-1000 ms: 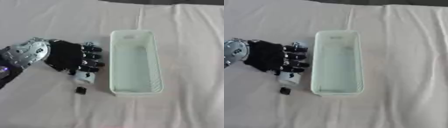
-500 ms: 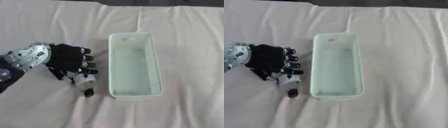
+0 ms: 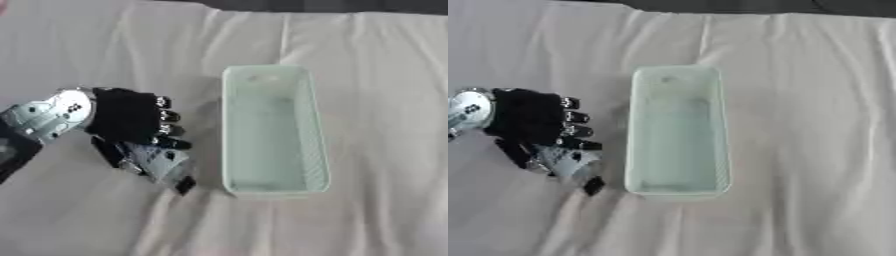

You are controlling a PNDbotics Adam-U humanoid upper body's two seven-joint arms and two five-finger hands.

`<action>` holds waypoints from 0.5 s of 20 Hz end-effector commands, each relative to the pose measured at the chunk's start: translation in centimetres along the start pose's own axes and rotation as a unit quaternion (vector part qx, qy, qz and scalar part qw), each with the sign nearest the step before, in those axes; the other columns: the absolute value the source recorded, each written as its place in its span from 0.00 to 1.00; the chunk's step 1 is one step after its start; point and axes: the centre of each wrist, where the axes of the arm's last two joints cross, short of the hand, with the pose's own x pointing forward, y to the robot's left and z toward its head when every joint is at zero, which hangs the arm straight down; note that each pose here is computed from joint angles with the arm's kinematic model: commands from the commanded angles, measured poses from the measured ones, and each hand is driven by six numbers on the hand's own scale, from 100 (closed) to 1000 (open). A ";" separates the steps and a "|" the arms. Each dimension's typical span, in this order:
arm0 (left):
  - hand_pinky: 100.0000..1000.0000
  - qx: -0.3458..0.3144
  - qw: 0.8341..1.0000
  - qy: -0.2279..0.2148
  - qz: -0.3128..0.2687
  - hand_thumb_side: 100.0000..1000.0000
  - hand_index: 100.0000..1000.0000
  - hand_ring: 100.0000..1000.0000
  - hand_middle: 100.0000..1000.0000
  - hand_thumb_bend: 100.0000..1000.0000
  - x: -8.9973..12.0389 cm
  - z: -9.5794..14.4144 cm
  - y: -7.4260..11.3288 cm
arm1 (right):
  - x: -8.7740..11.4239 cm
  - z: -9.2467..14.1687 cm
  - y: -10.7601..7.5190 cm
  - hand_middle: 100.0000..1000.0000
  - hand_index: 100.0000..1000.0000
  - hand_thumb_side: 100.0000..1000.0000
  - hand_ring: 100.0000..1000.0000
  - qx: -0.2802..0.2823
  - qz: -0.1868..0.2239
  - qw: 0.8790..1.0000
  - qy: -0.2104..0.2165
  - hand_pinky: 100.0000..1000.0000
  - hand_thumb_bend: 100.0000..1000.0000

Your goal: Pick up objects on the table and place them in the box.

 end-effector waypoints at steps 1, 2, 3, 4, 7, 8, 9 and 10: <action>0.04 0.015 1.000 -0.014 -0.005 0.66 0.67 0.00 0.28 0.00 -0.9 1.2 1.3 | 0.4 -0.7 0.1 0.36 0.52 1.00 0.25 0.017 0.006 1.000 -0.003 0.08 0.00; 0.00 0.022 1.000 0.001 -0.008 0.67 0.46 0.00 0.12 0.00 -1.0 1.5 1.4 | 0.5 -0.6 0.0 0.36 0.51 1.00 0.25 0.016 0.008 1.000 -0.003 0.08 0.00; 0.00 0.025 1.000 0.007 -0.009 0.68 0.35 0.00 0.10 0.00 -0.9 1.6 1.6 | 0.6 -0.6 0.0 0.36 0.51 1.00 0.25 0.016 0.010 1.000 -0.002 0.08 0.00; 0.00 0.038 0.999 0.027 -0.008 0.68 0.23 0.00 0.08 0.00 -0.9 1.8 1.7 | 0.7 -0.5 -0.1 0.36 0.51 1.00 0.25 0.016 0.012 1.000 -0.002 0.08 0.00; 0.00 0.062 0.996 0.062 -0.001 0.69 0.11 0.00 0.06 0.00 -0.5 2.3 1.9 | 0.8 -0.4 -0.1 0.36 0.51 1.00 0.25 0.016 0.015 1.000 -0.001 0.08 0.00; 0.00 0.068 0.995 0.075 0.004 0.68 0.10 0.00 0.04 0.00 -0.4 2.4 1.9 | 0.8 -0.3 -0.1 0.36 0.51 1.00 0.25 0.016 0.016 1.000 -0.001 0.08 0.00; 0.00 0.073 0.994 0.086 0.009 0.67 0.09 0.00 0.03 0.00 -0.3 2.5 1.9 | 0.8 -0.3 -0.1 0.36 0.51 1.00 0.25 0.016 0.017 1.000 -0.001 0.08 0.00; 0.00 0.078 0.992 0.094 0.012 0.67 0.08 0.00 0.02 0.00 -0.3 2.6 2.1 | 0.8 -0.2 -0.2 0.36 0.51 1.00 0.25 0.016 0.018 1.000 -0.001 0.08 0.00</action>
